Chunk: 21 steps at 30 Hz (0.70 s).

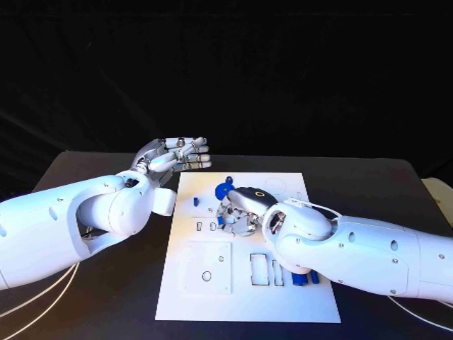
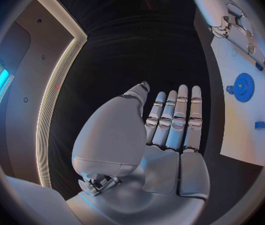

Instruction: Assemble the parts on the task board

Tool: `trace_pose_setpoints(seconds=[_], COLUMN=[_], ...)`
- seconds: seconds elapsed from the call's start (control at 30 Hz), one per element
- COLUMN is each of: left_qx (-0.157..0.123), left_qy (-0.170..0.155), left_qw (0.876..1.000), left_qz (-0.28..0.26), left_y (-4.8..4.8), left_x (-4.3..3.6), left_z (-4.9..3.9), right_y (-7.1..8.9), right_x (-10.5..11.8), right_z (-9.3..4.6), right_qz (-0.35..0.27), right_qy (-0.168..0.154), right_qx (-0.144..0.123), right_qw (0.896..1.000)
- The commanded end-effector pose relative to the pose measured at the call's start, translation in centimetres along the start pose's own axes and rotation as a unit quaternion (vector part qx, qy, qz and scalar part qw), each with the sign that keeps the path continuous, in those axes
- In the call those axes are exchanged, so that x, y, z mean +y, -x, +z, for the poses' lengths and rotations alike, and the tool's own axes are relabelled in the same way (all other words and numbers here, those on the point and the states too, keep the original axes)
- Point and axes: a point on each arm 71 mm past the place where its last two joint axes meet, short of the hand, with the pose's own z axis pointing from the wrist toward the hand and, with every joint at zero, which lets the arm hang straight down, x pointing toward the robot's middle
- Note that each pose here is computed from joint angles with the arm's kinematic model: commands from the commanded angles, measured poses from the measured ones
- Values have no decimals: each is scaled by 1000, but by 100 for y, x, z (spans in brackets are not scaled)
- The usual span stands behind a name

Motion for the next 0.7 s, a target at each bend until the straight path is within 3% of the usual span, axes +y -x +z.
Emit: trace_pose_setpoints(seconds=[0.03, 0.7], left_qx=[10, 9], left_qy=[-3, -3], left_qw=[1000, 1000], left_qz=[-4, -4], left_y=[-25, -17], left_x=[-10, -12], left_z=[3, -3], right_y=[-38, -80], right_x=[-11, 4], right_z=[10, 25], right_qz=[-13, -16], right_qy=[-7, -8], right_qx=[13, 24], right_qw=[1000, 1000])
